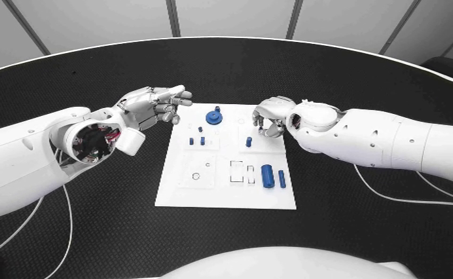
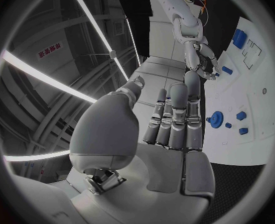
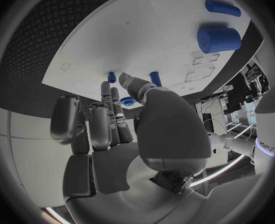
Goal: Assemble the parts on the task board
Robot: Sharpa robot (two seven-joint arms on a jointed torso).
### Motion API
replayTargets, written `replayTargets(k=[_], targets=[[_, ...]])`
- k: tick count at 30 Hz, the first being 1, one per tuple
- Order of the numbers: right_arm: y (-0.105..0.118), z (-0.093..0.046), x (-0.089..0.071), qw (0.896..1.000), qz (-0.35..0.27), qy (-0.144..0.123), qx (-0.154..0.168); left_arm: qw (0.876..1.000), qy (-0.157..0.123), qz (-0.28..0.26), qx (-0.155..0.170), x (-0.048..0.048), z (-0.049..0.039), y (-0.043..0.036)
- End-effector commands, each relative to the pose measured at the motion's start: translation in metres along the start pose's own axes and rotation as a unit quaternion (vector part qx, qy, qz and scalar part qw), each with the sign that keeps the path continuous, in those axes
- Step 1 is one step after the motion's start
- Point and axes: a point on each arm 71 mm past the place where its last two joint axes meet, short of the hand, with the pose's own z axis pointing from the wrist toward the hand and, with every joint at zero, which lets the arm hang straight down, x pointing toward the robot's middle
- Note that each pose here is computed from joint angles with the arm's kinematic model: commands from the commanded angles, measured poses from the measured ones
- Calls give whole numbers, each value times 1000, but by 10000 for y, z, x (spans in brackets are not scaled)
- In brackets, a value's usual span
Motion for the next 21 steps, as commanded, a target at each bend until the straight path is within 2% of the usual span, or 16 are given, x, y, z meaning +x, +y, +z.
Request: replayTargets(k=[1,21], targets=[[-2,-2,6,1000,0,2,-1,1000,0,0,0,-3,2,0],[-55,14,44,1000,-3,13,4,1000,-1,0,-2,-1,0,2]])
